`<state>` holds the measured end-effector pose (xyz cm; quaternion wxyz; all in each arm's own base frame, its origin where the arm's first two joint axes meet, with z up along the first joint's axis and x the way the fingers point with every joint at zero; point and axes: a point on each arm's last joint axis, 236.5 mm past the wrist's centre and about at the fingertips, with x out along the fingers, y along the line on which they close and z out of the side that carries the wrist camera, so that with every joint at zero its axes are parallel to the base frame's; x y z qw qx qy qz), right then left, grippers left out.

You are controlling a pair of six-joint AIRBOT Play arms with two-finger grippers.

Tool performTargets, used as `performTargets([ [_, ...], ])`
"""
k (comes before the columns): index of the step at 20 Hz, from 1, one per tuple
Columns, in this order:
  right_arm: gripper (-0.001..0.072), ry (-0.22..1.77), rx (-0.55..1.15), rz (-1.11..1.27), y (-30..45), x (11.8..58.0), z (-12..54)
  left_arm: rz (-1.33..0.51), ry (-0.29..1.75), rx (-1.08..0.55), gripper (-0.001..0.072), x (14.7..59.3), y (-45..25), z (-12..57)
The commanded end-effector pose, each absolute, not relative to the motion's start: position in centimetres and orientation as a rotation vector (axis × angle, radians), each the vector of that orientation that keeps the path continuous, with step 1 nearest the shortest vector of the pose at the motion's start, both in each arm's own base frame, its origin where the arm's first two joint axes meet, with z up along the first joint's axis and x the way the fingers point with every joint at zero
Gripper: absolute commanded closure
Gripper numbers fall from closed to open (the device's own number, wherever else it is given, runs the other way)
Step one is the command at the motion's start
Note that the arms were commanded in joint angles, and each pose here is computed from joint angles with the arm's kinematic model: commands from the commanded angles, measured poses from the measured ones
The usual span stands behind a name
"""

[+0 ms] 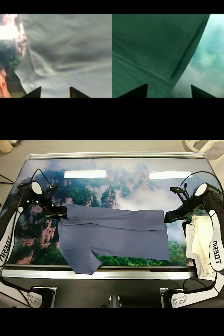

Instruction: Fold the shirts.

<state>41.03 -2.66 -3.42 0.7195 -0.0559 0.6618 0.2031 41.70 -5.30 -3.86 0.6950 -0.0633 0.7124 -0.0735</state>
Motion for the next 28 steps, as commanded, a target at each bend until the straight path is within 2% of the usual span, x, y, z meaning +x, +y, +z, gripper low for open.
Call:
performTargets([
  [1, 0.0145, 1.534, -0.201, 0.372, -5.8, 38.5, -0.3, -0.138, 1.642, -0.186, 0.0249, 38.8, -3.1, -0.8],
  [3, 0.0161, 1.600, -0.105, 0.392, -6.4, 35.7, 0.0, -0.113, 1.635, -0.212, 0.0249, 36.1, -2.0, 0.1],
  [6, 0.0182, 1.660, 0.014, 0.385, -6.9, 31.4, -1.9, -0.119, 1.677, -0.274, 0.0248, 28.9, -3.2, -2.9],
  [9, 0.0182, 1.658, 0.031, 0.397, -5.7, 29.0, -3.2, -0.141, 1.739, -0.371, 0.0240, 21.6, -5.4, -7.4],
  [11, 0.0182, 1.671, 0.034, 0.415, -5.2, 28.0, -3.4, -0.157, 1.786, -0.418, 0.0240, 18.3, -6.6, -9.3],
  [13, 0.0182, 1.672, 0.035, 0.417, -5.2, 27.9, -3.4, -0.190, 1.792, -0.484, 0.0240, 17.3, -8.0, -10.1],
  [16, 0.0181, 1.666, 0.035, 0.415, -5.2, 28.1, -3.5, -0.187, 1.707, -0.583, 0.0241, 19.1, -9.4, -10.4],
  [19, 0.0166, 1.678, 0.041, 0.419, -5.0, 27.6, -3.9, -0.185, 1.677, -0.570, 0.0241, 19.8, -10.0, -10.8],
  [21, 0.0137, 1.734, 0.072, 0.441, -4.3, 25.7, -5.2, -0.160, 1.661, -0.572, 0.0245, 20.1, -10.4, -11.1],
  [22, 0.0136, 1.763, 0.094, 0.455, -3.8, 24.6, -6.0, -0.156, 1.650, -0.568, 0.0278, 20.4, -10.5, -11.3],
  [23, 0.0134, 1.783, 0.111, 0.468, -3.2, 23.4, -6.8, -0.157, 1.636, -0.561, 0.0392, 20.7, -10.5, -11.3],
  [24, 0.0077, 1.796, 0.117, 0.477, -2.9, 22.5, -7.6, -0.156, 1.633, -0.561, 0.0487, 20.7, -10.6, -11.3],
  [25, 0.0070, 1.801, 0.119, 0.483, -2.6, 21.8, -8.2, -0.158, 1.633, -0.559, 0.0638, 20.7, -10.5, -11.3],
  [26, 0.0063, 1.796, 0.120, 0.484, -2.4, 21.6, -8.9, -0.167, 1.630, -0.551, 0.0677, 20.8, -10.5, -11.3],
  [28, 0.0059, 1.757, 0.158, 0.490, -1.4, 21.8, -9.9, -0.168, 1.625, -0.547, 0.0677, 20.8, -10.5, -11.2],
])
